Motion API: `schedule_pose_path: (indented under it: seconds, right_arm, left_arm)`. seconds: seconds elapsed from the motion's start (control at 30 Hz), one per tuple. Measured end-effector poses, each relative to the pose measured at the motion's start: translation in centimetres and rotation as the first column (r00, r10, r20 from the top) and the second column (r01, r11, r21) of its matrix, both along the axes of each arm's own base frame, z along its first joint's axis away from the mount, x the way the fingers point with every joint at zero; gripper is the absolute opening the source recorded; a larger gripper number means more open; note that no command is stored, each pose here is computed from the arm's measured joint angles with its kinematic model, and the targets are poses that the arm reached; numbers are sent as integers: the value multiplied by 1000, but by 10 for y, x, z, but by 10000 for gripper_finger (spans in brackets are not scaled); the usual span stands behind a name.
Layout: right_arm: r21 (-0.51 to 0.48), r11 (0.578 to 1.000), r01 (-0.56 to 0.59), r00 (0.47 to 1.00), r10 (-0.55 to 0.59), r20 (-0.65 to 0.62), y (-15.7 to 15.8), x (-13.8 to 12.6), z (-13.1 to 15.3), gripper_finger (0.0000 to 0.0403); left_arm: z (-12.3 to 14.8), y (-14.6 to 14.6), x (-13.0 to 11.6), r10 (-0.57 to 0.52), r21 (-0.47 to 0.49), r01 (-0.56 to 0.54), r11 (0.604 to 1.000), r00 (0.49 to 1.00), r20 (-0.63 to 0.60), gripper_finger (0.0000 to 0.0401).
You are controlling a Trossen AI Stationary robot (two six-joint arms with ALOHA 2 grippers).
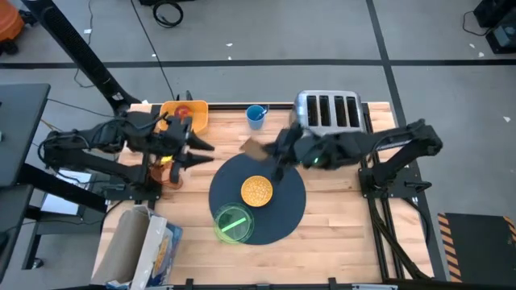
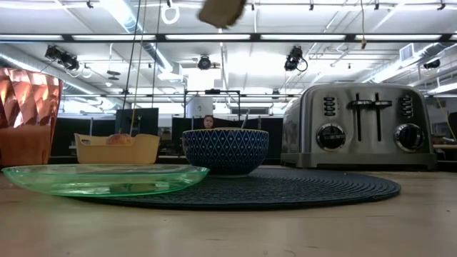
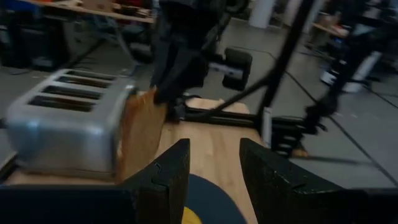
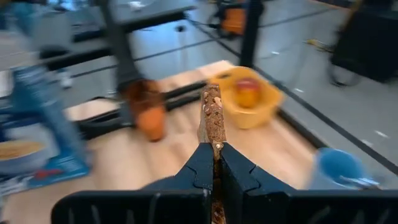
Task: Arrange a breakfast setting
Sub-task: Put the bread on the green plate on the dark blue table mat
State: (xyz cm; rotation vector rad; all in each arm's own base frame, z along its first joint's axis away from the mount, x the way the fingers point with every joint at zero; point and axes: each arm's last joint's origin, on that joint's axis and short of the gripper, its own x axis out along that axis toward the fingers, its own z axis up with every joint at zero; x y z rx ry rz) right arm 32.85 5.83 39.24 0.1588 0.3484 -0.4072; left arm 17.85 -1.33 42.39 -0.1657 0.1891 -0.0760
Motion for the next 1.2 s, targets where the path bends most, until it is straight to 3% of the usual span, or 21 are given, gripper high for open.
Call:
schedule_pose_path:
  seconds: [0.2, 0.4, 0.6, 0.97, 1.2]
  right_arm:
    - [7, 987, -159, 987, 159, 34, 42, 27, -22, 13]
    - [-57, 957, -285, 957, 287, 45, 84, 45, -46, 13]
    - [-160, 899, -407, 911, 411, -8, 115, 61, -76, 13]
    - [-259, 835, -486, 873, 450, -189, 135, 84, -139, 13]
    - [-365, 745, -558, 825, 449, -343, 142, 94, -181, 13]
  left_arm:
    - [0, -22, -3, -115, -48, 115, 992, 993, -7, 146]
    - [0, -44, -9, -228, -118, 224, 967, 974, -16, 146]
    - [0, -64, -17, -304, -166, 297, 940, 952, -20, 146]
    - [-4, -81, -27, -376, -159, 363, 918, 924, -62, 146]
    - [-6, -84, -29, -390, -169, 373, 912, 917, -84, 146]
